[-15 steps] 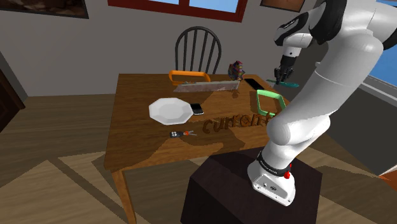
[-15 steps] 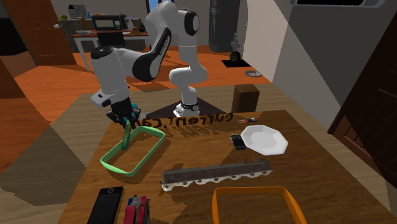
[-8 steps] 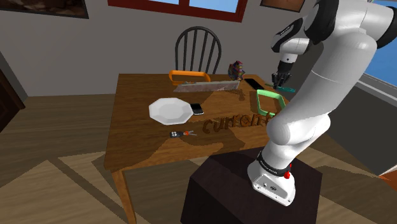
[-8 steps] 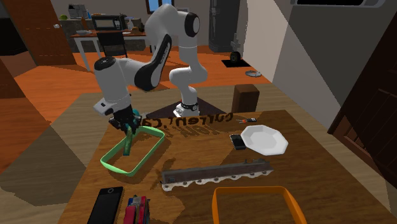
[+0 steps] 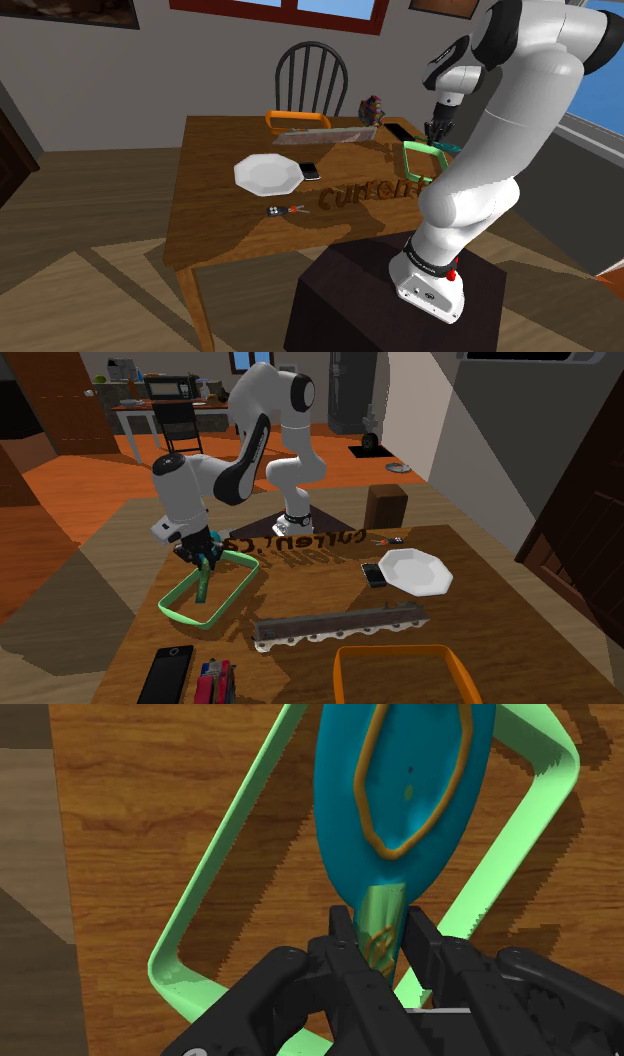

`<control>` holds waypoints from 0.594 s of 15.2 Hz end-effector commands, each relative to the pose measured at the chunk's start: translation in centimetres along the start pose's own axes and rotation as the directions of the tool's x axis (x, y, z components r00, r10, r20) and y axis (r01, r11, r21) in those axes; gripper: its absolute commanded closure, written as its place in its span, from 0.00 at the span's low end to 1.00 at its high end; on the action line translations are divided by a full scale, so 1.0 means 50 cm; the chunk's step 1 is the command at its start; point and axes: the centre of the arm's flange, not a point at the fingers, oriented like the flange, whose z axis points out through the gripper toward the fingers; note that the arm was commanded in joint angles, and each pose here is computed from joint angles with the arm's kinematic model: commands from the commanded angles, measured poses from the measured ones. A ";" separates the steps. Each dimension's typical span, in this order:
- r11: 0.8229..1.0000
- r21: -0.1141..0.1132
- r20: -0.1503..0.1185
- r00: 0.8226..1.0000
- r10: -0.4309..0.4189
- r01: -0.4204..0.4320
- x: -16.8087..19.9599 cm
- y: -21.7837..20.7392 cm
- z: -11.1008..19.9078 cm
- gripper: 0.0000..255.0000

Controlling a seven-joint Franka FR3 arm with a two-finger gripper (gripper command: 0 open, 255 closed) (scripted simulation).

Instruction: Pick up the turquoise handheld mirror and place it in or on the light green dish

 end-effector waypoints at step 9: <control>1.000 0.000 0.000 1.000 0.000 0.000 0.000 0.000 0.001 0.00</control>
